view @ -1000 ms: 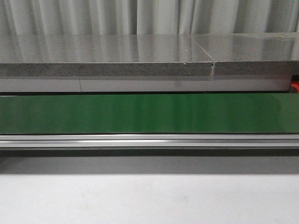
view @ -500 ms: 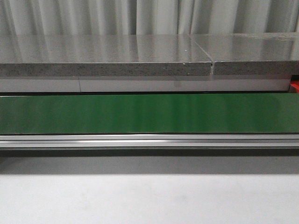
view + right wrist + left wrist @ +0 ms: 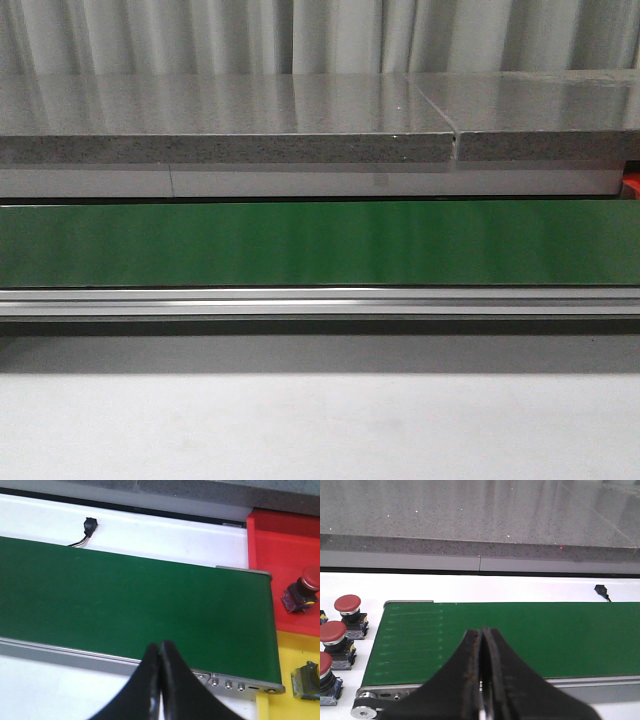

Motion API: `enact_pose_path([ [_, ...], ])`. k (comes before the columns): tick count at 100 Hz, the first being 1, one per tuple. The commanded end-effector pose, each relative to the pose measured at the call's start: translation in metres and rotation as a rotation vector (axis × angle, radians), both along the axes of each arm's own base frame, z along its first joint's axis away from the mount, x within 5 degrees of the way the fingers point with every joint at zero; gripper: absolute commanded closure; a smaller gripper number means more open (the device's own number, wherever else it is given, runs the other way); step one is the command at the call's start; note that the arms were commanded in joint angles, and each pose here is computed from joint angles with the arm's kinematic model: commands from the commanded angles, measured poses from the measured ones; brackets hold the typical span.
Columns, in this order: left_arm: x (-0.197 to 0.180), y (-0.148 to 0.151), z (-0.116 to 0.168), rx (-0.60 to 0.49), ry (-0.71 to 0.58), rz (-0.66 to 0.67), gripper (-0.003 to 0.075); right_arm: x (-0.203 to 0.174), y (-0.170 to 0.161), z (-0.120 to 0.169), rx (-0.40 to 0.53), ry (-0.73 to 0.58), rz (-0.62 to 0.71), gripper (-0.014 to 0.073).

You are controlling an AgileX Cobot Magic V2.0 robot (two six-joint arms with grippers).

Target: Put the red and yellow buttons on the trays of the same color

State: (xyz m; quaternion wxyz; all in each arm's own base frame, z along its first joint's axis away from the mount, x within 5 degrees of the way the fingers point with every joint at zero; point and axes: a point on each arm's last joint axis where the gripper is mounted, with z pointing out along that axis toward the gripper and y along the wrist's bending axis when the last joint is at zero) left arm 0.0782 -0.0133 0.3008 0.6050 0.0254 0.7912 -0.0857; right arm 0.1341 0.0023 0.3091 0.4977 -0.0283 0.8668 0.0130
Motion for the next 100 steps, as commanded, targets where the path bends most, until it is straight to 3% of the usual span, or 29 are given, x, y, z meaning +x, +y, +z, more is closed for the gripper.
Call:
enact_pose_path([
  [1, 0.001, -0.001, 0.016, -0.018, -0.099, -0.013, 0.0739, 0.003, -0.001, 0.015, -0.012, -0.099, -0.007, 0.0715],
  [39, 0.001, -0.001, 0.016, -0.019, -0.105, -0.014, 0.0719, 0.003, -0.001, 0.015, -0.012, -0.099, -0.007, 0.0715],
  [49, 0.001, -0.001, 0.016, -0.019, -0.105, -0.014, 0.0584, 0.003, -0.001, 0.015, -0.012, -0.099, -0.007, 0.0715],
  [66, 0.001, -0.001, 0.016, 0.007, -0.107, -0.009, 0.0149, 0.003, -0.001, 0.015, -0.012, -0.099, -0.007, 0.0715],
  [73, 0.002, -0.001, 0.017, 0.005, -0.118, -0.011, 0.0038, 0.003, -0.001, 0.015, -0.012, -0.099, -0.007, 0.0715],
  [90, 0.001, -0.001, 0.019, 0.0, -0.12, -0.009, 0.0064, 0.003, -0.001, 0.015, -0.012, -0.099, -0.007, 0.0715],
  [100, 0.002, 0.002, 0.027, -0.054, -0.097, 0.036, 0.0068, 0.003, -0.001, 0.015, -0.012, -0.099, -0.007, 0.0715],
])
